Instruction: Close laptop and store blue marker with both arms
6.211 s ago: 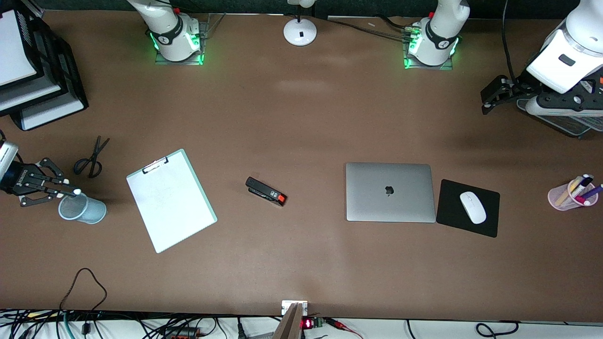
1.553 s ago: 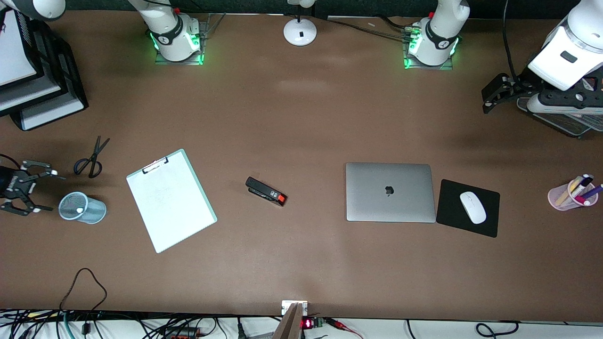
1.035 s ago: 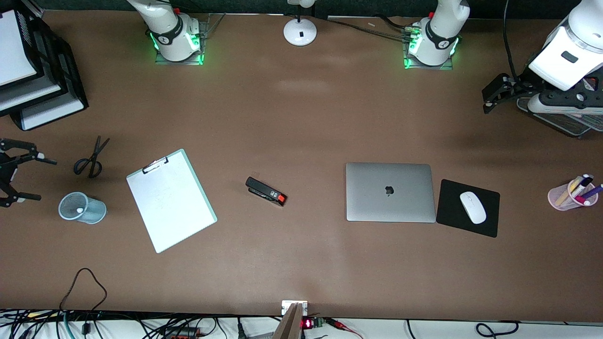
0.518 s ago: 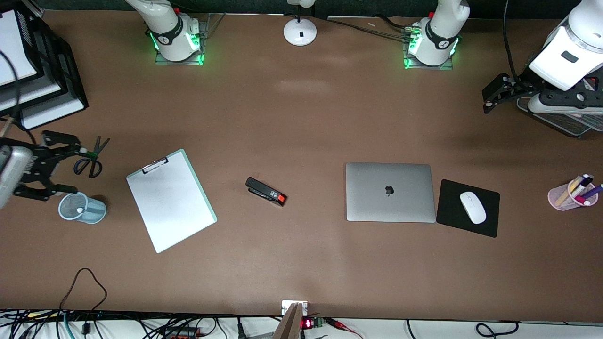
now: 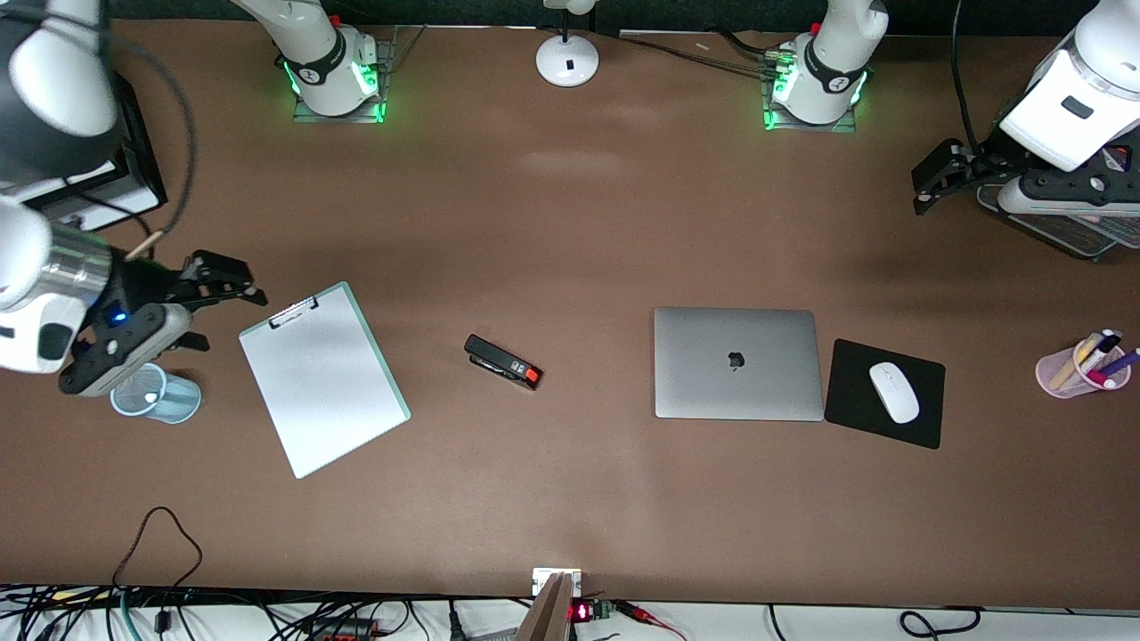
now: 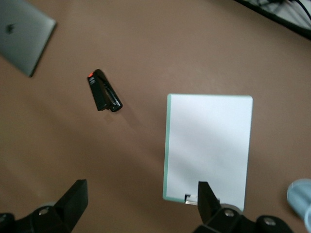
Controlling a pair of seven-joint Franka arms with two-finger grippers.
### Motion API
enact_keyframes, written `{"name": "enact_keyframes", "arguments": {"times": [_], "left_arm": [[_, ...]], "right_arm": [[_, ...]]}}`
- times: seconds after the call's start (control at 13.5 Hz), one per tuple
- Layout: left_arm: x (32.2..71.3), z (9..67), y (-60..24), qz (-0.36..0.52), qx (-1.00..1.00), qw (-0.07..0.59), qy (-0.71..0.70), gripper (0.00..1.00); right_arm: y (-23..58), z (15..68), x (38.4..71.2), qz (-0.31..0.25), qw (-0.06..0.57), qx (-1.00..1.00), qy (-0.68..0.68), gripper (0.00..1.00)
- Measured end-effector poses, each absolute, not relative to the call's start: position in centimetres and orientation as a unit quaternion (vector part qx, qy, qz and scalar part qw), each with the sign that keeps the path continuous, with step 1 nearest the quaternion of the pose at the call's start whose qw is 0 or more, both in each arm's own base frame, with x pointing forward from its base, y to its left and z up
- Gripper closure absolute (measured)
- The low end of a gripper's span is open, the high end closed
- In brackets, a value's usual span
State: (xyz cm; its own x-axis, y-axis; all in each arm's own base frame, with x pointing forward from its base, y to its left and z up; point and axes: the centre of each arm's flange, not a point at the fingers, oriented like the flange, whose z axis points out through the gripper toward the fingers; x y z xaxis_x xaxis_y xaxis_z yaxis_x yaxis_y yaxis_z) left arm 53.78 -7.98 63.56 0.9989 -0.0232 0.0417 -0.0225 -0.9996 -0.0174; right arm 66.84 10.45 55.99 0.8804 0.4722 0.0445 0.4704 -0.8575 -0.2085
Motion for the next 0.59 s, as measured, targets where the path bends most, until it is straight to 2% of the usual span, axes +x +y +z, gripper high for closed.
{"name": "enact_keyframes", "arguments": {"times": [0.22, 0.59], "left_arm": [[53.8, 63.6, -7.9, -0.021, -1.000, 0.008, 0.011, 0.00], [54.0, 63.6, -7.8, -0.025, -1.000, 0.008, 0.010, 0.00]], "right_arm": [[8.7, 55.9, 65.4, 0.036, 0.086, -0.983, -0.159, 0.00], [0.7, 57.3, 62.2, 0.087, 0.010, -0.995, -0.047, 0.00]]}}
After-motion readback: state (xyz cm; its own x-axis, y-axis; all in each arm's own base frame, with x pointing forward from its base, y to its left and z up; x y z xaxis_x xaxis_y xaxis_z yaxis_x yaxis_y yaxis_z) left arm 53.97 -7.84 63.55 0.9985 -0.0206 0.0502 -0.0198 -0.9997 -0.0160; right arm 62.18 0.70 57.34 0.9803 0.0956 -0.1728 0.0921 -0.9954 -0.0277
